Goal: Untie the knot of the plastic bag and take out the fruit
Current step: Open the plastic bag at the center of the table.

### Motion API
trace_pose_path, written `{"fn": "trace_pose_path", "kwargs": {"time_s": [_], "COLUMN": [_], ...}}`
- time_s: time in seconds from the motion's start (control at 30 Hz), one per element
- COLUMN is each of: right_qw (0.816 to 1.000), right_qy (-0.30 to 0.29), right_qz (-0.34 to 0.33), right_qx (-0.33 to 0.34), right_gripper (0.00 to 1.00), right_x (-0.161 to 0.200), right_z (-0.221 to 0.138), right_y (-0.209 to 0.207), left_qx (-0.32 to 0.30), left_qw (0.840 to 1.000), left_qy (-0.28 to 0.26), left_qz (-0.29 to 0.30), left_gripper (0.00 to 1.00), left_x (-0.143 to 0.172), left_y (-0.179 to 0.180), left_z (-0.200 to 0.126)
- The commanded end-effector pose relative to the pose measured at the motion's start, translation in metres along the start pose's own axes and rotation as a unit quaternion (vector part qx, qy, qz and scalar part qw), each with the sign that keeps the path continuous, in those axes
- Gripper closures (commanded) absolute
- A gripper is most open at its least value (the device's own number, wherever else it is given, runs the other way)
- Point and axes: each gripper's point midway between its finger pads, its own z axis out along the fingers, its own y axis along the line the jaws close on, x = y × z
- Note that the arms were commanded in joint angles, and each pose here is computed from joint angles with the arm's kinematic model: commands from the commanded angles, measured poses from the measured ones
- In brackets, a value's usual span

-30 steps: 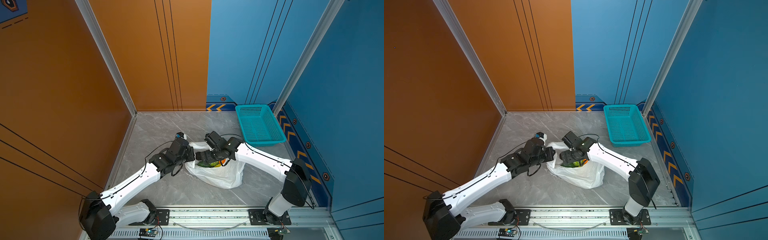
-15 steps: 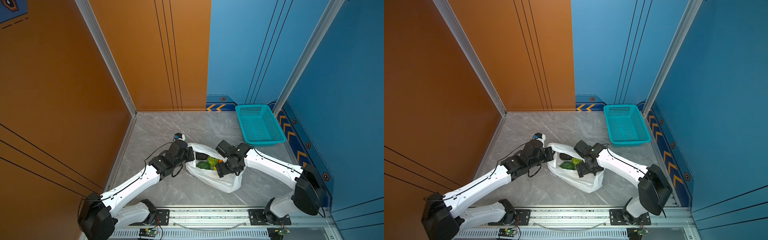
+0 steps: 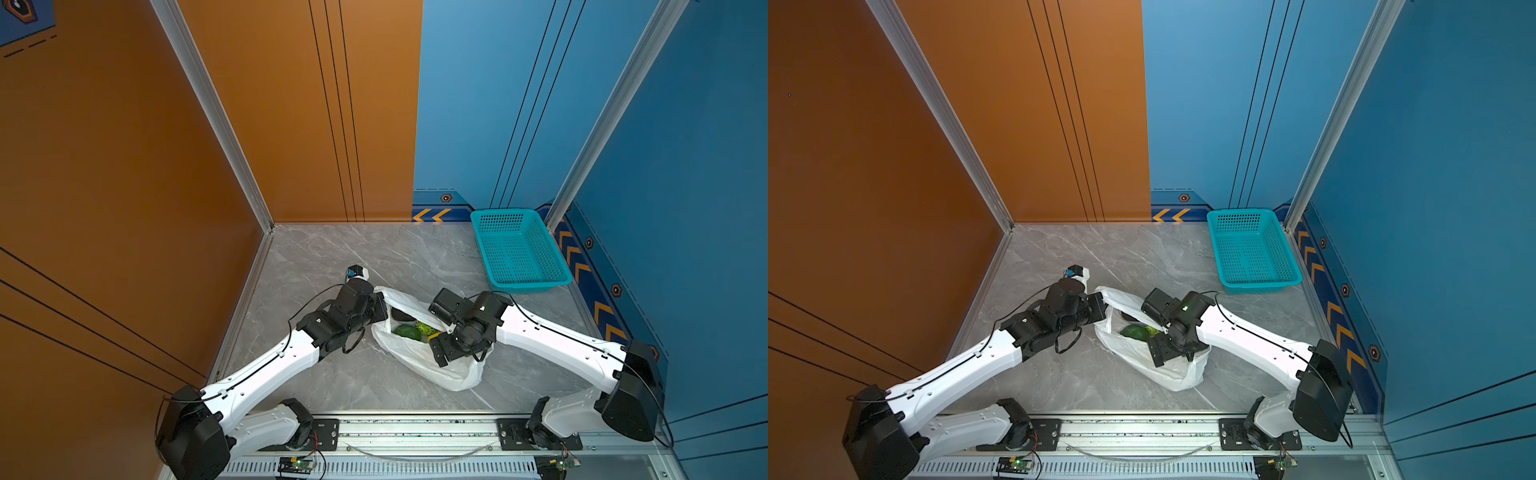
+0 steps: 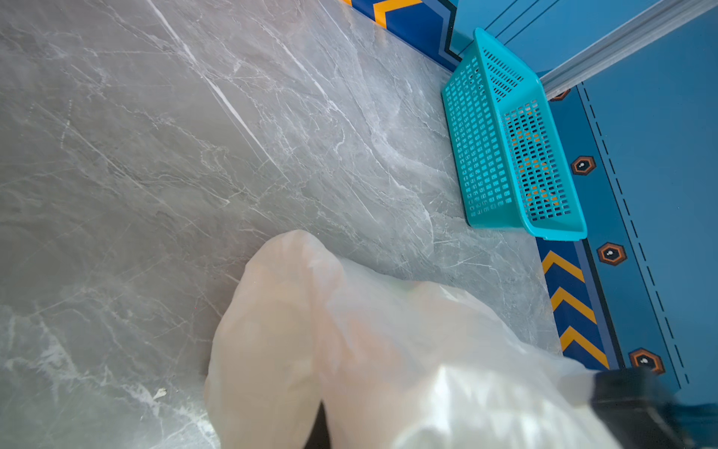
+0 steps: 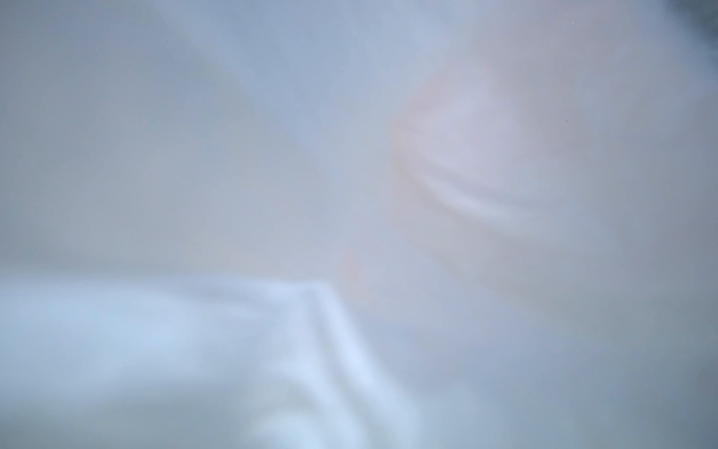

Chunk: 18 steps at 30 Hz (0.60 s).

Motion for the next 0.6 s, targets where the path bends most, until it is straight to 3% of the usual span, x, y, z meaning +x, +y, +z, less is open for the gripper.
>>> {"fn": "trace_pose_path", "kwargs": {"time_s": [0.0,0.2,0.33,0.4,0.57], "right_qw": [0.995,0.980,0.949,0.943,0.935], "right_qy": [-0.077,-0.146,-0.234,-0.264,-0.334], "right_qz": [0.036,0.086,0.123,0.126,0.105], "right_qx": [-0.048,-0.103,-0.169,-0.158,-0.055], "right_gripper": [0.04,0.08,0.13,0.13,0.12], "right_x": [-0.040,-0.089,-0.139,-0.163,-0.219], "right_z": [-0.016,0.010,0.020,0.024,0.027], "right_y": [0.020,0.035,0.040,0.032,-0.008], "left_qx": [0.030,0.043,0.063,0.063,0.051], "left_qw": [0.999,0.998,0.997,0.997,0.996], "left_qy": [0.016,0.010,-0.008,-0.016,-0.045], "left_qz": [0.028,0.047,0.043,0.045,0.056], "left_gripper": [1.00,1.00,1.00,1.00,1.00], "left_x": [0.010,0.019,0.022,0.023,0.021], "left_y": [-0.017,-0.023,-0.025,-0.023,-0.015], "left_z": [-0.006,-0.012,-0.013,-0.013,-0.019]}}
